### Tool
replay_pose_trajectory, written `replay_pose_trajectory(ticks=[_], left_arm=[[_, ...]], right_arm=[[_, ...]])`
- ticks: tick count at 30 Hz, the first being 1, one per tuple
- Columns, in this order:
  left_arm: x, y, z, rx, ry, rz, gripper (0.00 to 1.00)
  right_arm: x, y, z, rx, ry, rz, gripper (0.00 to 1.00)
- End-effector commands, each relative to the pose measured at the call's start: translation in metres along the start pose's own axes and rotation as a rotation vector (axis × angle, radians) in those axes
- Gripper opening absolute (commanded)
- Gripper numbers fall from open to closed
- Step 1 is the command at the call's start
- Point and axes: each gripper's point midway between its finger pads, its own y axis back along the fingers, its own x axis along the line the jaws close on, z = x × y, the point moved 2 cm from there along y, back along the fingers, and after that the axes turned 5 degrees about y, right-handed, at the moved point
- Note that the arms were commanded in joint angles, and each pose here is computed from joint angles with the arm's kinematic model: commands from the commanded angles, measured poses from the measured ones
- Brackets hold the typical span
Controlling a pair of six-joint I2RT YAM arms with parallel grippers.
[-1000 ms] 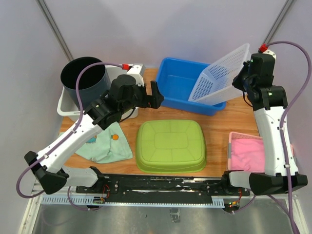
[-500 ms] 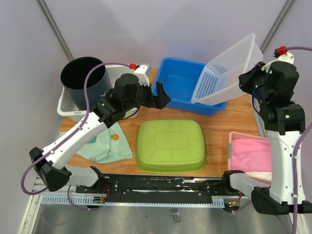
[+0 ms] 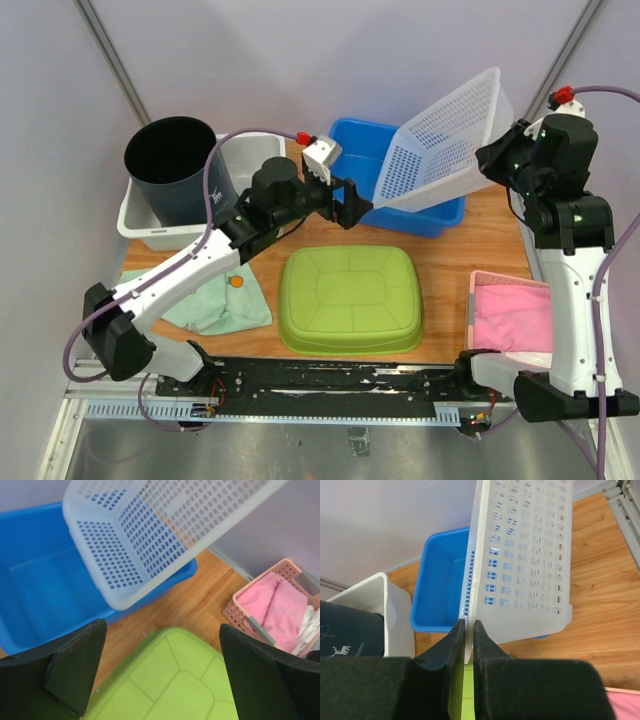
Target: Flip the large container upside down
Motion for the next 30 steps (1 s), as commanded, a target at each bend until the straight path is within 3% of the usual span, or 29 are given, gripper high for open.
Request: replay_pose_trajectory(ticks=[1, 5, 11, 17, 27, 30], left_arm=[[-0.023, -0.028, 0.019, -0.173, -0.283, -0.12, 0.99], [-0.022, -0.057, 0.003, -0.161, -0.463, -0.183, 0.99], [-0.022, -0.068, -0.013, -0.191, -0.717, -0.267, 0.99], [-0.016, -0.085, -0.023, -0.204, -0.877, -0.303, 0.98], [-0.015, -0.123, -0.04, -0.133, -0.819, -0.429, 0.87], [-0.014, -0.124, -0.041, -0.128, -0.818, -0.424, 0.74]], right_arm=[[0.016, 0.001, 0.006, 0.016, -0.041, 0.073, 0.01], [0.019, 0.0, 0.003, 0.045, -0.061, 0.084, 0.01], [0.026, 0.002, -0.008, 0.102, -0.066, 0.132, 0.01], [0.034, 0.003, -0.018, 0.151, -0.059, 0.192, 0.01], [0.034, 0.007, -0.032, 0.202, -0.042, 0.217, 0.0], [0.034, 0.006, -0.035, 0.213, -0.043, 0.224, 0.0]])
